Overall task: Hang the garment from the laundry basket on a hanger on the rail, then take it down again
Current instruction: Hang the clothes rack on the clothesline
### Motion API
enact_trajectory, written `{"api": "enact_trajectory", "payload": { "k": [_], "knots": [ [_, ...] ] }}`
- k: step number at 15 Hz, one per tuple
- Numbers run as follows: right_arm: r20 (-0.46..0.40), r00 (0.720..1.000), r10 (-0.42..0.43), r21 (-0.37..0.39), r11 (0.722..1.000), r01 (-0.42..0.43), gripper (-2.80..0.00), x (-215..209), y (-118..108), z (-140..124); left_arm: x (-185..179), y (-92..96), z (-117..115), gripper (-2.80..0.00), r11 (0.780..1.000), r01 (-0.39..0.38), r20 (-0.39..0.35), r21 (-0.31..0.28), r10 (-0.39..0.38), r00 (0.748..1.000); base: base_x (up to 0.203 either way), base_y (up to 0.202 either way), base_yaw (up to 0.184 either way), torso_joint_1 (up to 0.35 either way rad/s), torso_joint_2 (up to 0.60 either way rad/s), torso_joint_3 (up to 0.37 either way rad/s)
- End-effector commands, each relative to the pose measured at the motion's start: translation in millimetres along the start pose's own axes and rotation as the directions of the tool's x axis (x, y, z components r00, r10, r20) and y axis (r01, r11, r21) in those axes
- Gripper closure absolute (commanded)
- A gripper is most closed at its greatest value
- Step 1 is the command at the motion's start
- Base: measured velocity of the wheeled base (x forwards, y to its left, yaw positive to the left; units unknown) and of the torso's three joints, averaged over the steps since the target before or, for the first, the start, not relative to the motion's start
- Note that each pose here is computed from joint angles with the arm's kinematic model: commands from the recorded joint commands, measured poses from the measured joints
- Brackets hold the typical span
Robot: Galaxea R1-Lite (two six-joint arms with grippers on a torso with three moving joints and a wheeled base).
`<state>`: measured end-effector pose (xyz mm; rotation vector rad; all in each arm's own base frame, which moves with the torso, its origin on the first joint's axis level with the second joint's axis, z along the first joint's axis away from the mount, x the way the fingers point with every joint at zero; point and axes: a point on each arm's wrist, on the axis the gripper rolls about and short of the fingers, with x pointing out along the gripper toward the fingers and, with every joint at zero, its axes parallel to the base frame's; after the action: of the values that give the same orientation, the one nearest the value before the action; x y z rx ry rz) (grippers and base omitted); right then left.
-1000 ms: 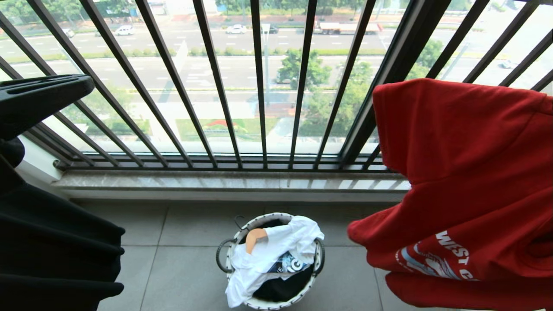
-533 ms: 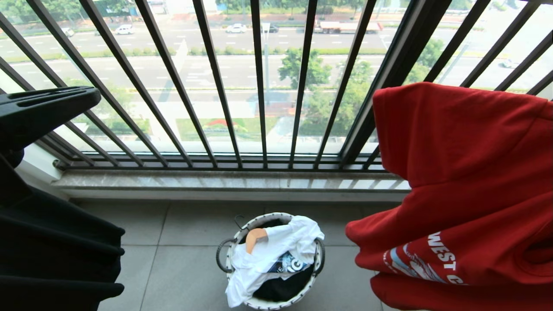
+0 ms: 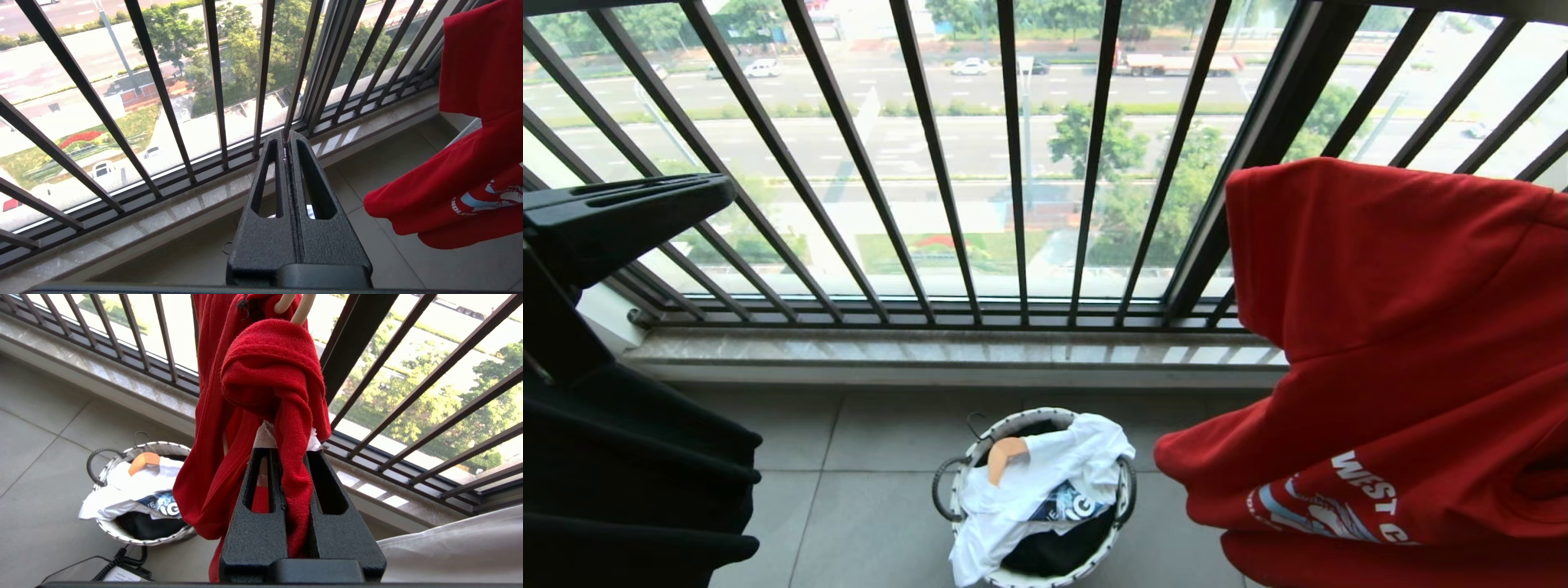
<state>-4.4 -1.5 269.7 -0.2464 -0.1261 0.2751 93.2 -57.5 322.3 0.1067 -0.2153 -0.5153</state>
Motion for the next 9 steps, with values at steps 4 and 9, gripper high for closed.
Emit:
{"api": "enact_trajectory", "payload": {
  "k": [4, 9],
  "knots": [
    [-0.002, 1.0, 0.0, -0.002, 1.0, 0.0, 0.0, 1.0, -0.2, 0.7, 1.3, 0.0, 0.6, 0.0, 1.0, 0.0, 0.001, 0.001, 0.0, 1.0, 0.0, 0.0, 0.0, 0.002, 0.0, 0.194],
    [-0.008, 1.0, 0.002, -0.002, 1.0, -0.002, 0.0, 1.2, 0.2, -0.9, 0.0, -0.1, -0.6, 0.0, 1.0, 0.0, -0.003, 0.003, 0.0, 1.0, 0.0, 0.0, 0.0, 0.001, 0.0, 0.202]
  ]
}}
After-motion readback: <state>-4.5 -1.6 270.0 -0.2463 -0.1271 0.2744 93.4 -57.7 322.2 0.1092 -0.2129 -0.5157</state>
